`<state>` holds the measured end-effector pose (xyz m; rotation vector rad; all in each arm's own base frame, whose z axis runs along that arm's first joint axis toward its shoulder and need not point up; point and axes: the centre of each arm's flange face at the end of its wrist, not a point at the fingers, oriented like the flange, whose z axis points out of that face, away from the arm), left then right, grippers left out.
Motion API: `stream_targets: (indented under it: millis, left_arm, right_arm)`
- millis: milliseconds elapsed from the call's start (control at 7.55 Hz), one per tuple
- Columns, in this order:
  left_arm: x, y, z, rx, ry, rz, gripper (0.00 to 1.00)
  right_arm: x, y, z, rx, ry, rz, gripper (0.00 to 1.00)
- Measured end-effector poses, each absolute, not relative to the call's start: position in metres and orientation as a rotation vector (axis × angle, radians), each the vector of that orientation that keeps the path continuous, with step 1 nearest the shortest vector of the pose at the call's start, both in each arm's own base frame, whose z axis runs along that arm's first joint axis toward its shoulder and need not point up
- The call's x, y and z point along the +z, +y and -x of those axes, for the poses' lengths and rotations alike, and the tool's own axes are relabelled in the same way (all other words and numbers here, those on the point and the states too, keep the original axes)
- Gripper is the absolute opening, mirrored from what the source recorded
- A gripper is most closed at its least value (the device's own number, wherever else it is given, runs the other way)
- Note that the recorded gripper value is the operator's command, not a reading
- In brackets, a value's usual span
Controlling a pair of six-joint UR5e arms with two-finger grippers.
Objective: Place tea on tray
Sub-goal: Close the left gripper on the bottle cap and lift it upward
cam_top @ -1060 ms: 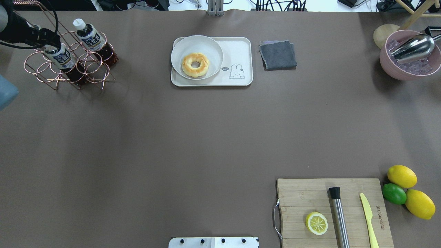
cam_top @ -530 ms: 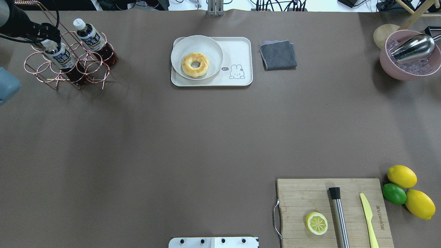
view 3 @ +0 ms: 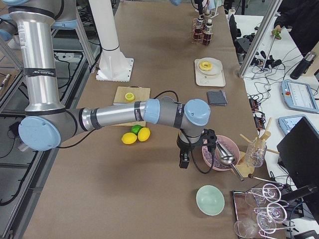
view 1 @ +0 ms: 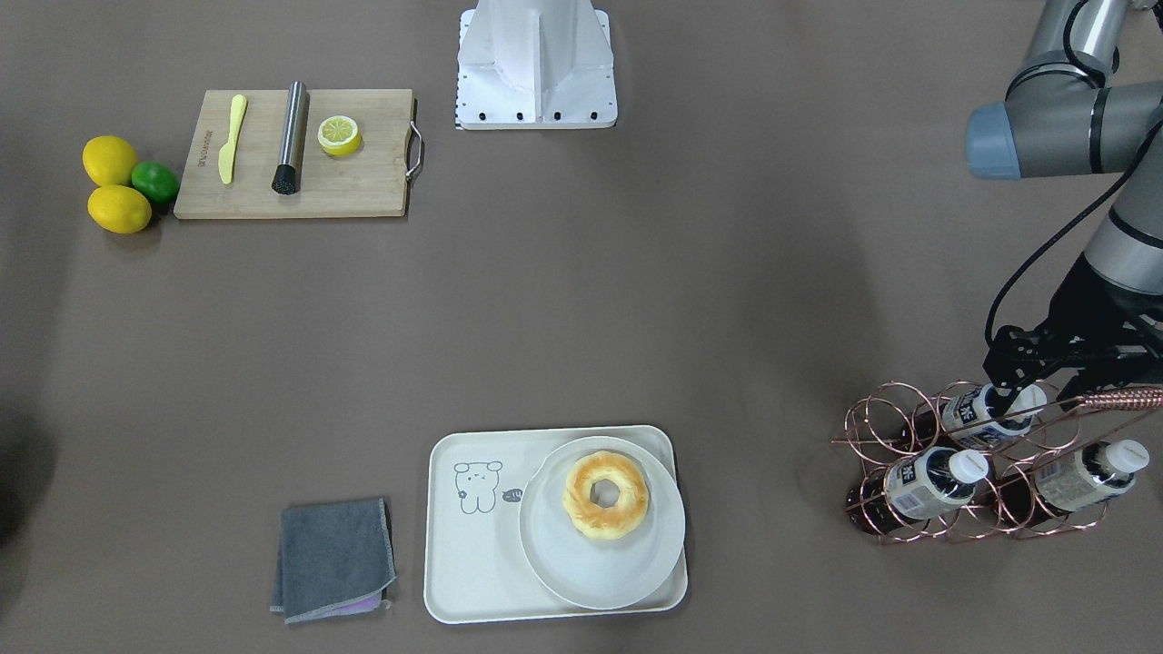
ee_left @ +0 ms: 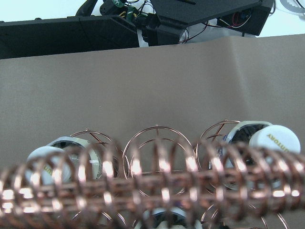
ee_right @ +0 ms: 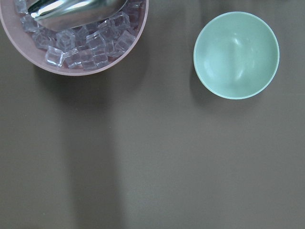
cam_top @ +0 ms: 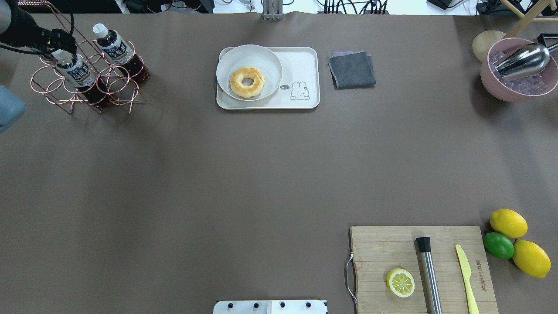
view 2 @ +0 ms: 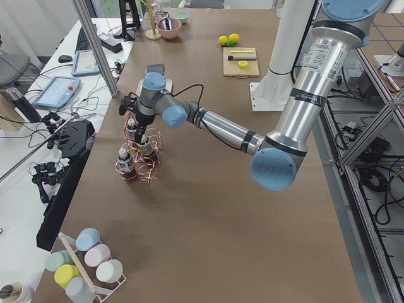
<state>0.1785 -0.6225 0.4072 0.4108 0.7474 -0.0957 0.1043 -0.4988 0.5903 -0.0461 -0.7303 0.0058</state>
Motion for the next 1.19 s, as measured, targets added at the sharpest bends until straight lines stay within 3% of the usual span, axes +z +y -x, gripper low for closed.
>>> stream_targets:
  millis: [265, 530, 662, 1192]
  left_arm:
    - [0.411, -0.621, -0.178, -0.092, 0.746, -0.408, 0.24]
    - [0.411, -0.619, -0.178, -0.088, 0.755, -0.417, 0.15]
    - [0.409, -0.618, -0.178, -0.089, 0.761, -0.422, 0.00]
    - [0.398, -0.616, -0.162, -0.092, 0.785, -0.431, 0.00]
  right_arm:
    - [0.591, -0.498, -0.104, 0.006, -0.730, 0.048, 1.00]
    - [0.592, -0.497, -0.104, 0.005, -0.731, 0.049, 1.00]
    - [0.593, -0.496, -0.104, 0.004, -0.731, 0.051, 1.00]
    - [0.599, -0.490, -0.106, 0.009, -0.733, 0.060, 1.00]
